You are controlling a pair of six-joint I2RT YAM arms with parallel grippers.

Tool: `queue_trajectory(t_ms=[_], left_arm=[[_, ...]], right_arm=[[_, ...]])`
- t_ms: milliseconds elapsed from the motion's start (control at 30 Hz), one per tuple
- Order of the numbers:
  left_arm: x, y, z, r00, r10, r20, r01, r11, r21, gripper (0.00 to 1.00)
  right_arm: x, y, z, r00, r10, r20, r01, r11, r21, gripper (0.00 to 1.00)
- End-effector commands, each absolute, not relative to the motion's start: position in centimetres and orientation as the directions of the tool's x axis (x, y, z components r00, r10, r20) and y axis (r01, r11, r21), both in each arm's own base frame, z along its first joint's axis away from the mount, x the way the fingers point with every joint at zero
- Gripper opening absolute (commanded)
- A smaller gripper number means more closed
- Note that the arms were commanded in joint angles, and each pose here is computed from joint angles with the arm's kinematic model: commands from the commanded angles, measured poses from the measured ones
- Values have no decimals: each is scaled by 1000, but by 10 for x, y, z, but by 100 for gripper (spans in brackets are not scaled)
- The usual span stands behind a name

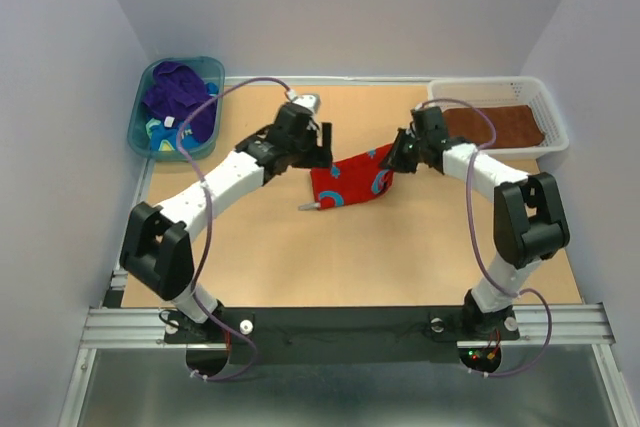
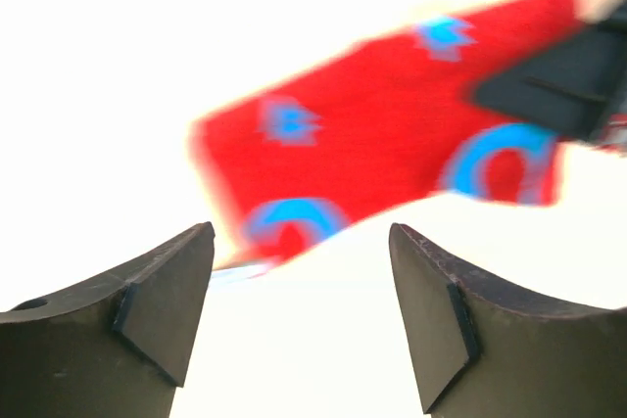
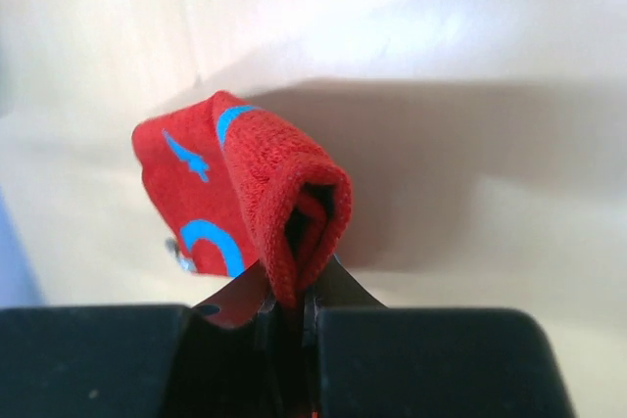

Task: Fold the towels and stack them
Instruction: Neatly place the folded towel into the bin

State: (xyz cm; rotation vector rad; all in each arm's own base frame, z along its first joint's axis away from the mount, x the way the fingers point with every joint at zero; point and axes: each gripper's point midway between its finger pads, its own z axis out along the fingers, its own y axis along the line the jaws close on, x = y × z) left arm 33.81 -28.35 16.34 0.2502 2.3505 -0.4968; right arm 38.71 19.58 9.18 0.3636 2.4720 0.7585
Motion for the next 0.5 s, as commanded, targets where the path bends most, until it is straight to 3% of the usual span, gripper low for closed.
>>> queue_trajectory(t_ms=[0,267,467], left_arm=[[368,-207,174,-660,37,-751,272,943,-193,83],[383,-147,130,-688,-4,-725,205,958,-200,83],[390,-141,116,-715,19,-699,196,965,-174,83]], right_arm=[[401,148,106,-873,127,-471,-85,911,404,0],[455,77,162,-822,-45,-568,-163,974,158,0],[491,20,171,-812,-144,-566,-177,984,4,0]])
